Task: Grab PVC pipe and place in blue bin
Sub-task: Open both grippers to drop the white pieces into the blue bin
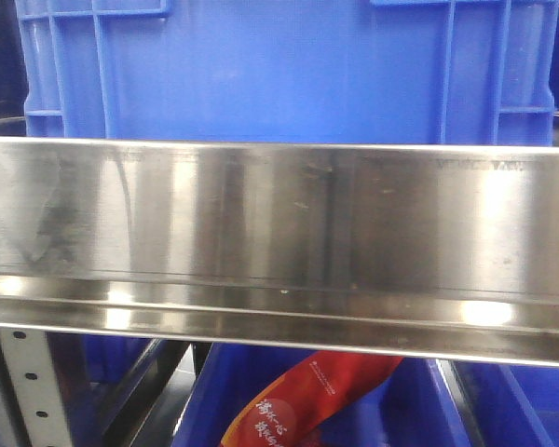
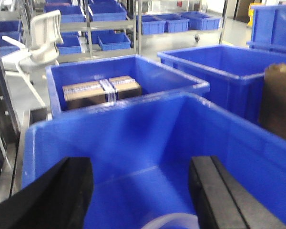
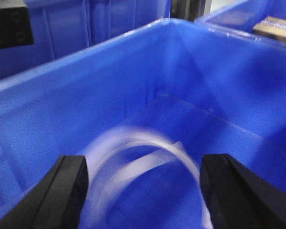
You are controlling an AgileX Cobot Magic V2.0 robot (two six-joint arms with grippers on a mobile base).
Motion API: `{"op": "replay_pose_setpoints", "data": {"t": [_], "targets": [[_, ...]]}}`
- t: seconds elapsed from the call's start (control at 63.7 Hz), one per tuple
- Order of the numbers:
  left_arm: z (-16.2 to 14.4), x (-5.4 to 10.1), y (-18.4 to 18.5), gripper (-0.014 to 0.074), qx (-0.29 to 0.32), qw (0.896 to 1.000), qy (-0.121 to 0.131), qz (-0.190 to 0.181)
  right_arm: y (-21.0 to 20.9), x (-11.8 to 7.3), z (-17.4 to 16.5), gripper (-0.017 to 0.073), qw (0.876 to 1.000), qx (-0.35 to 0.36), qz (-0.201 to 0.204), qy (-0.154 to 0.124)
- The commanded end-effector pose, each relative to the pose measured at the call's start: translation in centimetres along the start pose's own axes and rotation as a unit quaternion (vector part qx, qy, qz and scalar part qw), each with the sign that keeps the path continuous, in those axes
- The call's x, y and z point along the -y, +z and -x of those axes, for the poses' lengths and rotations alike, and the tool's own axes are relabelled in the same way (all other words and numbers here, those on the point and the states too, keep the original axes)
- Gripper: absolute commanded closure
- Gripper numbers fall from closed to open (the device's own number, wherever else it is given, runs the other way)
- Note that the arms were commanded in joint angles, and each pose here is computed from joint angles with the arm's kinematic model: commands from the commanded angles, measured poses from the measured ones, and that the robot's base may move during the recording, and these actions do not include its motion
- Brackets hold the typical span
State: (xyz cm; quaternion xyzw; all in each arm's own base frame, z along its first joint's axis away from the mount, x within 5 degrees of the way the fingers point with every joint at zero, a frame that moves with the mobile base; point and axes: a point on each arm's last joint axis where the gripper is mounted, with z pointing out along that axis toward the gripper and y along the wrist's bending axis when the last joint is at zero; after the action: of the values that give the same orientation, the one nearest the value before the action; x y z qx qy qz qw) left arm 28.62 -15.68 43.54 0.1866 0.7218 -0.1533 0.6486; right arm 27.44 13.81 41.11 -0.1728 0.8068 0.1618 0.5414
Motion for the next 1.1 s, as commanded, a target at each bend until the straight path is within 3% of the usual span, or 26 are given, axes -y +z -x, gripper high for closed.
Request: {"op": "replay_pose_setpoints", "data": {"t": [0.0, 0.141, 0.282, 0.361, 0.392, 0.486, 0.612, 0.926, 1.083], "targets": [[2.0, 0.2, -1.6, 0.0239, 0.05, 0.999, -0.001, -0.005, -2.3, -0.2, 1.5, 0.0219, 0.999, 0.043, 0.001, -0.006], [4.2, 0.0, -4.9, 0.0294, 0.094, 0.996, -0.002, -0.004, -6.2, -0.4, 2.8, 0.0349, 0.996, 0.092, 0.003, -0.008], [5.5, -0.1, -7.5, 0.0543, 0.11, 0.994, -0.003, -0.002, -9.0, -0.6, 3.5, 0.0557, 0.992, 0.123, 0.005, -0.01], [5.3, -0.2, -8.9, 0.0705, 0.078, 0.997, -0.005, 0.003, -9.8, -0.6, 3.3, 0.0676, 0.993, 0.116, 0.007, -0.009], [5.1, -0.3, -9.4, 0.0702, 0.058, 0.998, -0.008, 0.005, -10.2, -0.7, 3.2, 0.0725, 0.993, 0.115, 0.01, 0.001], [4.5, -0.4, -11.0, 0.0701, 0.027, 1.0, -0.012, 0.008, -11.6, -0.7, 2.7, 0.0727, 0.991, 0.134, 0.013, 0.009], [2.9, -0.4, -14.3, 0.0701, 0.039, 0.999, -0.012, 0.007, -13.0, -0.5, 0.1, 0.0727, 0.989, 0.15, 0.005, -0.002], [-5.0, -0.4, -21.0, 0.0705, 0.057, 0.998, -0.017, 0.003, -16.0, 0.0, -8.9, 0.0727, 0.987, 0.162, 0.0, 0.001], [-7.1, -0.4, -22.9, 0.0705, 0.07, 0.997, -0.013, 0.004, -17.9, 0.0, -9.8, 0.0727, 0.982, 0.186, 0.002, 0.0]]}}
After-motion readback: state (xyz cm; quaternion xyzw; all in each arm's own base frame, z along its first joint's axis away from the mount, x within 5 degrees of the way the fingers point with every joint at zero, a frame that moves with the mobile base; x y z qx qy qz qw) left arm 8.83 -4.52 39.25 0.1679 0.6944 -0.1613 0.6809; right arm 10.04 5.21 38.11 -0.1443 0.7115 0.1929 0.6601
